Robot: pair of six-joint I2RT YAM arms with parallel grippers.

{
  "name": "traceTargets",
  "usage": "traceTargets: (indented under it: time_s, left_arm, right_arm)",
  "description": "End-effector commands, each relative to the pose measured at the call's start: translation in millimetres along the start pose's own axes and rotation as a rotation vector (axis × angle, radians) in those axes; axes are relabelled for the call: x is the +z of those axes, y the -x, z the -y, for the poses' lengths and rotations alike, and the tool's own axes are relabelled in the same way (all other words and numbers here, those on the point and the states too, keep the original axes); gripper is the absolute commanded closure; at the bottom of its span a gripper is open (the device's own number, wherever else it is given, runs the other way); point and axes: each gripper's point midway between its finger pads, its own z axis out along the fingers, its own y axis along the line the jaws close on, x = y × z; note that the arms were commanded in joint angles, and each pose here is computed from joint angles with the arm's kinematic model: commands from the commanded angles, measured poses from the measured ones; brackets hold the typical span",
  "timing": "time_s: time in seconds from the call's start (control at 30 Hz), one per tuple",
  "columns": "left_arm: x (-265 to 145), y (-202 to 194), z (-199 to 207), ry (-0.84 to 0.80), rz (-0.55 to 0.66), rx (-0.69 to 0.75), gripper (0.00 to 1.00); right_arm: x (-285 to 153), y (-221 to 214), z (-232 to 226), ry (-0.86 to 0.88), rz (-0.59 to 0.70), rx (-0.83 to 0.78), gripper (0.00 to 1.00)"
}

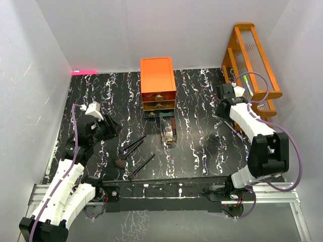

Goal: Organize the makeup
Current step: Move the makeup to the center of the board.

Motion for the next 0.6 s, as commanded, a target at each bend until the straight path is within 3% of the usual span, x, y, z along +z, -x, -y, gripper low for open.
traceTargets:
  time_s: [0.0, 0.17, 0.33, 0.47, 0.57]
  left_arm:
    - [-1, 1, 5, -0.033, 0.005, 0.002, 0.53]
    - [0, 3, 15, -0.089, 0.013, 0.020, 0.52]
    - [5, 4, 37, -0.219, -0.003, 0.049, 0.45]
    - [22, 2, 73, -0.382, -0.112, -0.004, 0.40]
    - [35, 12, 110, -0.475, -0.161, 0.004, 0.36]
  right_arm:
    - [-25, 27, -3, 0.086, 0.141, 0.113, 0.61]
    - [-72, 41, -29, 0.352, 0.249, 0.064, 0.63]
    - [-158, 59, -56, 0.678, 0.382, -0.028, 0.63]
    - [-225, 73, -41, 0.776, 0.491, -0.016, 0.64]
    - [-270, 84, -5, 0.760, 0.619, 0.068, 0.64]
